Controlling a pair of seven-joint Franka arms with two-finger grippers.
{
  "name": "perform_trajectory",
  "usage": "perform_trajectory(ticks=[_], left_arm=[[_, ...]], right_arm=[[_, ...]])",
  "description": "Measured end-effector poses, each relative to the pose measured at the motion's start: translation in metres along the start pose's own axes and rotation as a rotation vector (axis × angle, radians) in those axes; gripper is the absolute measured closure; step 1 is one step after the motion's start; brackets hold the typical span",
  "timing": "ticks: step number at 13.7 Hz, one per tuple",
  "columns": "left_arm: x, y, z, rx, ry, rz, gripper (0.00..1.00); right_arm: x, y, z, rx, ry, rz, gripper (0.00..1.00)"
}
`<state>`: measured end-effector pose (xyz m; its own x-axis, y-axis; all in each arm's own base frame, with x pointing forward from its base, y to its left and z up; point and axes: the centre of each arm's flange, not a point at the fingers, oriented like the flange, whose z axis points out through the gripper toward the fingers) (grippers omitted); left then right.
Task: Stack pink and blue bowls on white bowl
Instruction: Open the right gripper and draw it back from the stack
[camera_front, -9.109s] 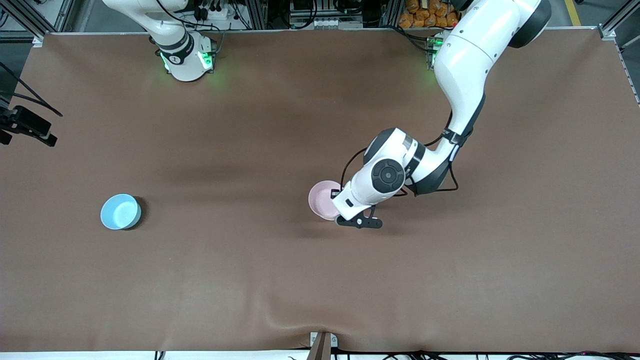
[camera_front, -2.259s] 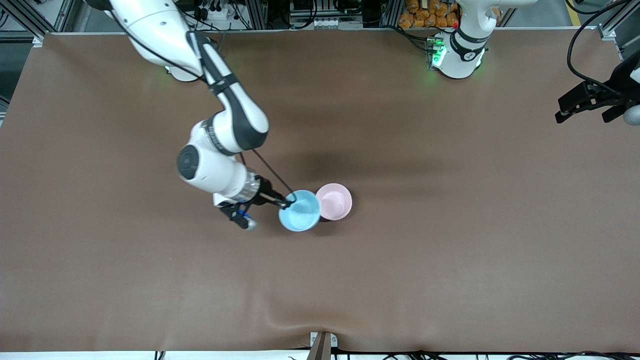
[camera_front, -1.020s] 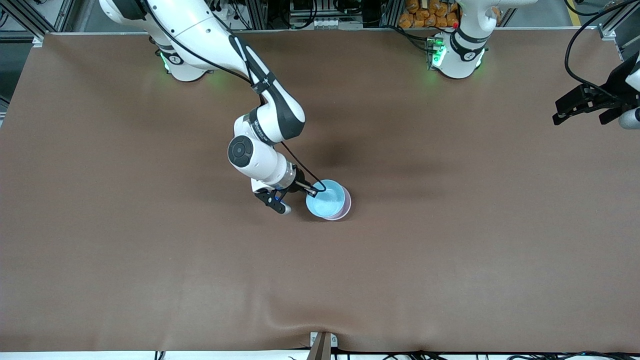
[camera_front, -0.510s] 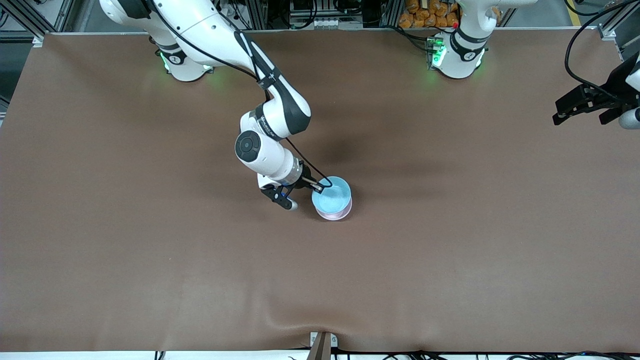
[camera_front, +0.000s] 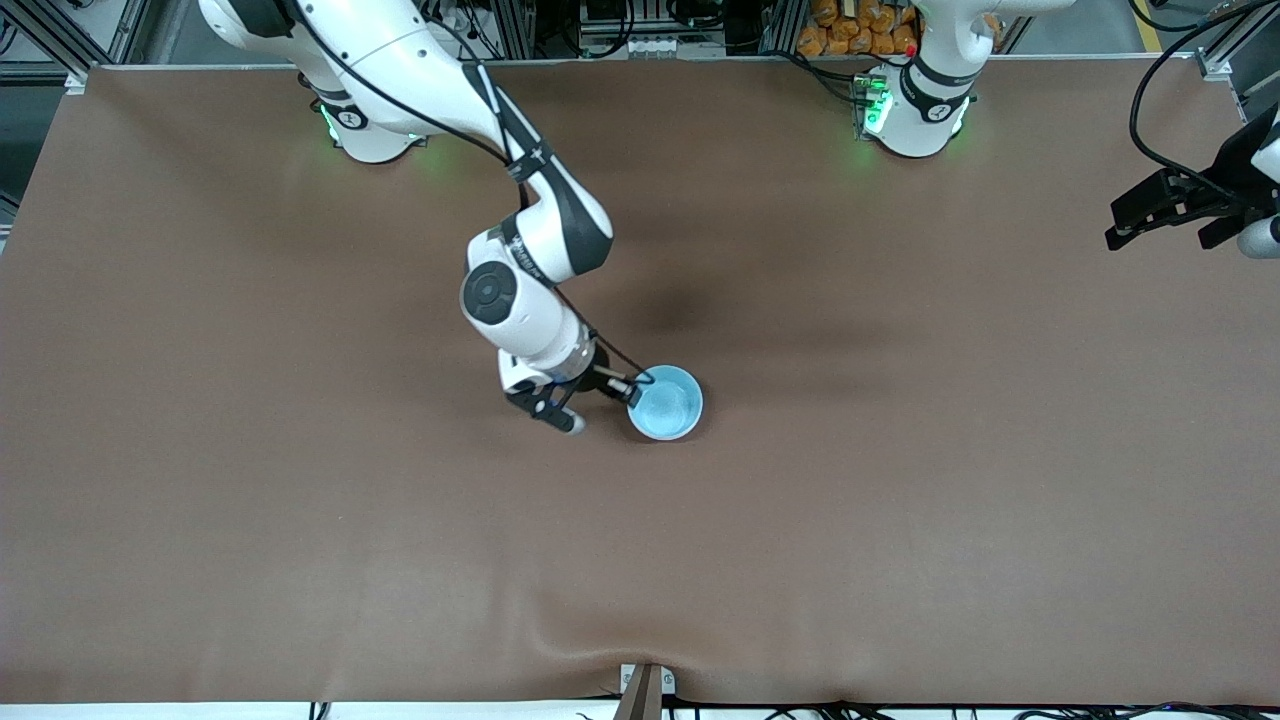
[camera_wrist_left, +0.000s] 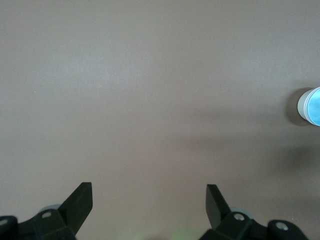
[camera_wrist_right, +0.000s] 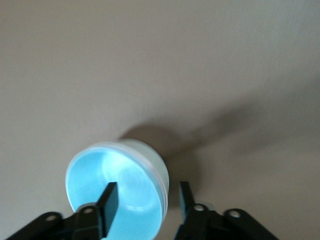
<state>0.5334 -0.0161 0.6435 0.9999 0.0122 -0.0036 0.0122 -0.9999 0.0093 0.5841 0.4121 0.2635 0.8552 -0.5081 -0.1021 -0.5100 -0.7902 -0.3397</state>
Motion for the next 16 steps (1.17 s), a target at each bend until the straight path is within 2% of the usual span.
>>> perform_trajectory(ticks=[1, 3, 4, 6, 8, 10, 12, 13, 16], left_arm=[[0.0, 0.0, 0.0, 0.0, 0.0, 0.0, 0.0], [0.0, 0.0, 0.0, 0.0, 0.0, 0.0, 0.0], [0.0, 0.0, 0.0, 0.0, 0.0, 0.0, 0.0], [0.0, 0.0, 0.0, 0.0, 0.0, 0.0, 0.0], [0.0, 0.0, 0.0, 0.0, 0.0, 0.0, 0.0], [0.0, 0.0, 0.0, 0.0, 0.0, 0.0, 0.0], [0.0, 0.0, 0.0, 0.0, -0.001, 0.0, 0.0], [0.0, 0.0, 0.0, 0.0, -0.001, 0.0, 0.0], [0.001, 0.0, 0.0, 0.0, -0.001, 0.0, 0.0]], right_arm=[[0.019, 0.003, -0.014, 0.002, 0.021, -0.002, 0.23], [0.064, 0.022, -0.053, -0.035, 0.026, -0.051, 0.03], [0.093, 0.039, -0.078, -0.063, 0.023, -0.088, 0.0], [0.145, 0.083, -0.13, -0.101, 0.025, -0.158, 0.0], [0.176, 0.127, -0.178, -0.116, 0.024, -0.193, 0.0], [0.186, 0.163, -0.218, -0.119, 0.007, -0.217, 0.0], [0.189, 0.19, -0.256, -0.178, -0.004, -0.246, 0.0], [0.189, 0.199, -0.274, -0.205, -0.005, -0.265, 0.0], [0.181, 0.211, -0.332, -0.225, 0.01, -0.318, 0.0]])
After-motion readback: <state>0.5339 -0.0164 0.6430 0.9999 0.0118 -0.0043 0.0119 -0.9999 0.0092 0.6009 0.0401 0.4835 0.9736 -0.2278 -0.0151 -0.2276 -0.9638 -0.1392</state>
